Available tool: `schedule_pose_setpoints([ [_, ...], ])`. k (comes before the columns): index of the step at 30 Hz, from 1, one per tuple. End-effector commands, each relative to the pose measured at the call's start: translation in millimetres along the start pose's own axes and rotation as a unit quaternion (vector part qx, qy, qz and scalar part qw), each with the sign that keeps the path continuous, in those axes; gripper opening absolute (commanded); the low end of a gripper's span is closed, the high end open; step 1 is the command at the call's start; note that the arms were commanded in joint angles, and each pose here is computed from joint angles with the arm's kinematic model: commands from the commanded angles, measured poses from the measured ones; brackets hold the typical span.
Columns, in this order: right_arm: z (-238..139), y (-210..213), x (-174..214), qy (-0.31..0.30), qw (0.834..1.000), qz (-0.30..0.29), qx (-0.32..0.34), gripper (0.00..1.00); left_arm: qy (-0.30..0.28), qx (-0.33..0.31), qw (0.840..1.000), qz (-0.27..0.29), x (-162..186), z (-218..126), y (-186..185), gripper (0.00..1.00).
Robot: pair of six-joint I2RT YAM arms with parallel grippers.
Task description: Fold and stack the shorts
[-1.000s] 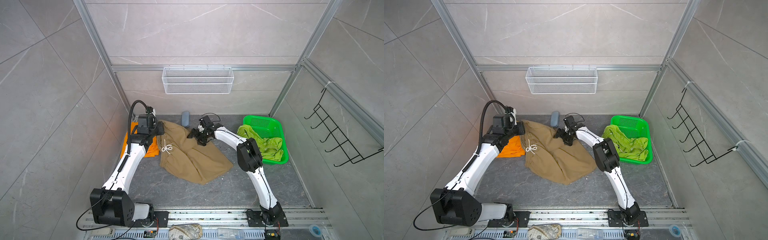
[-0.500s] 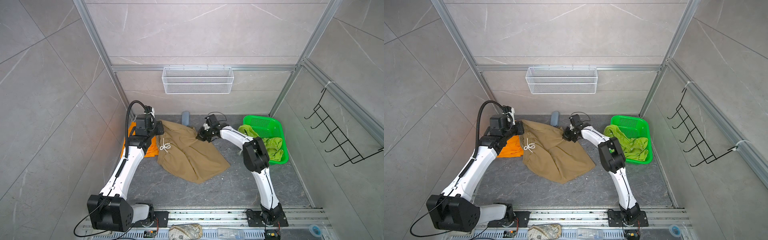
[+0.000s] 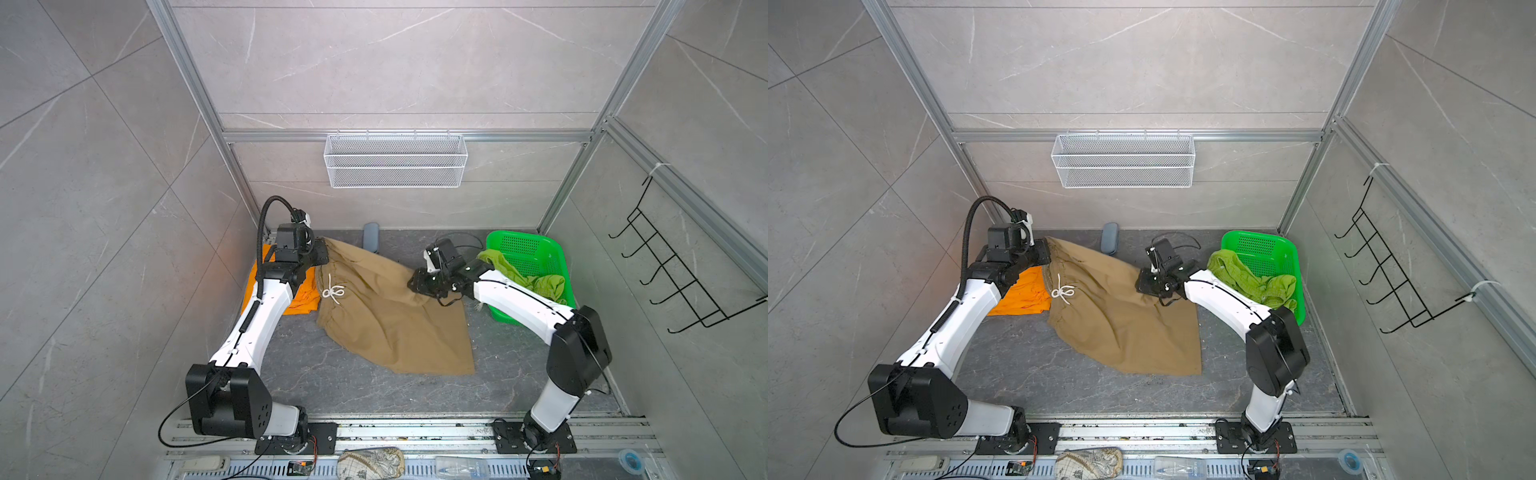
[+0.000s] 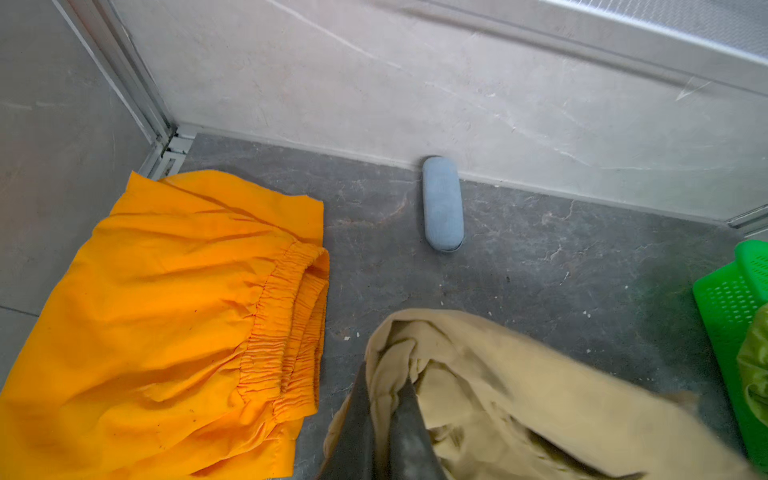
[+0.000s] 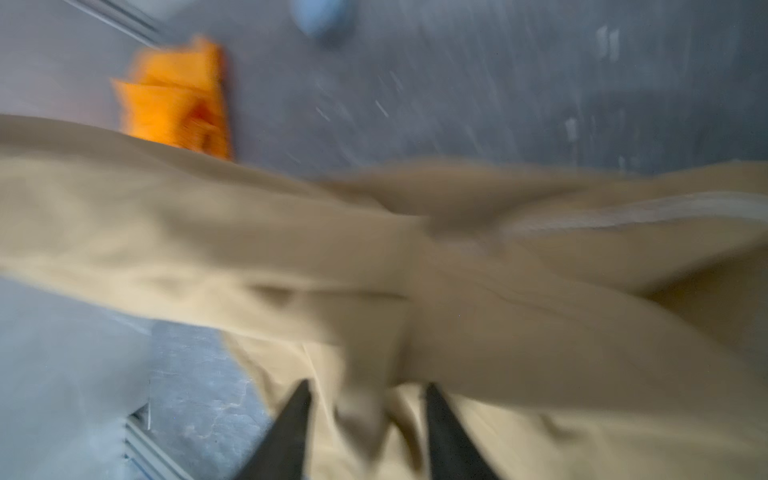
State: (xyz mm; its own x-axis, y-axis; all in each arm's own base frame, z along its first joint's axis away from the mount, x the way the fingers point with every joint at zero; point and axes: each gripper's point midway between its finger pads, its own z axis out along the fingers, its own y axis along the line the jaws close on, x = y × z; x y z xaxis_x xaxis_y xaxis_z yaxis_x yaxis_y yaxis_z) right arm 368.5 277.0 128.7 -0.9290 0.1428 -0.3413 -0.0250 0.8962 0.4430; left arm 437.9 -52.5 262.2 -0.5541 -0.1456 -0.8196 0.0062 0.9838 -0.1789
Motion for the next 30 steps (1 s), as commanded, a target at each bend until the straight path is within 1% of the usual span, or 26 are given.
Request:
schedule_pose_setpoints([
  [1,-7.6,-30.0,-19.3,-0.014,0.999,0.029,0.024,0.75,0.004,-0.013,1.000,0.012,2.1,1.5,6.1,0.00],
  [3,-7.7,-44.9,-25.6,-0.013,0.998,0.053,0.028,0.85,0.015,-0.017,1.000,0.014,12.2,3.3,9.1,0.00],
  [5,-5.0,-59.0,-28.8,-0.013,0.996,0.078,0.031,0.92,0.018,-0.020,1.000,0.015,18.3,2.9,11.2,0.00],
  [7,2.3,-70.4,-28.7,-0.006,0.994,0.103,0.034,0.94,0.018,-0.022,1.000,0.013,21.9,2.5,12.7,0.00],
  [11,23.8,-77.5,-21.0,0.018,0.992,0.120,0.036,0.95,0.016,-0.018,1.000,0.010,21.5,2.3,11.3,0.00],
  [14,39.3,-78.1,-15.8,0.033,0.990,0.133,0.026,0.91,0.012,-0.012,1.000,0.007,19.4,1.5,8.9,0.00],
  [18,54.4,-80.0,-4.3,0.048,0.988,0.149,0.016,0.81,0.009,-0.014,1.000,0.010,20.2,0.0,9.9,0.00],
  [23,73.3,-71.1,15.0,0.076,0.988,0.137,0.019,0.73,0.007,-0.014,1.000,0.009,22.0,0.9,10.5,0.00],
  [24,77.5,-69.6,18.4,0.080,0.987,0.135,0.019,0.69,0.006,-0.014,1.000,0.008,21.5,0.9,10.7,0.00],
  [25,80.7,-68.3,19.5,0.083,0.987,0.134,0.020,0.60,0.005,-0.013,1.000,0.007,20.9,0.7,10.0,0.00],
  [26,82.6,-67.5,19.8,0.085,0.987,0.135,0.019,0.49,0.004,-0.013,1.000,0.006,20.5,0.5,9.9,0.00],
  [27,82.8,-66.5,16.9,0.083,0.987,0.135,0.018,0.34,0.002,-0.013,1.000,0.006,19.3,-0.4,9.9,0.00],
  [28,79.8,-65.3,11.2,0.077,0.988,0.134,0.017,0.22,-0.001,-0.012,1.000,0.005,17.5,-1.8,9.4,0.00],
  [30,67.2,-60.7,-4.9,0.058,0.990,0.128,0.012,0.06,-0.010,-0.017,1.000,0.000,11.8,-4.7,12.9,0.00],
])
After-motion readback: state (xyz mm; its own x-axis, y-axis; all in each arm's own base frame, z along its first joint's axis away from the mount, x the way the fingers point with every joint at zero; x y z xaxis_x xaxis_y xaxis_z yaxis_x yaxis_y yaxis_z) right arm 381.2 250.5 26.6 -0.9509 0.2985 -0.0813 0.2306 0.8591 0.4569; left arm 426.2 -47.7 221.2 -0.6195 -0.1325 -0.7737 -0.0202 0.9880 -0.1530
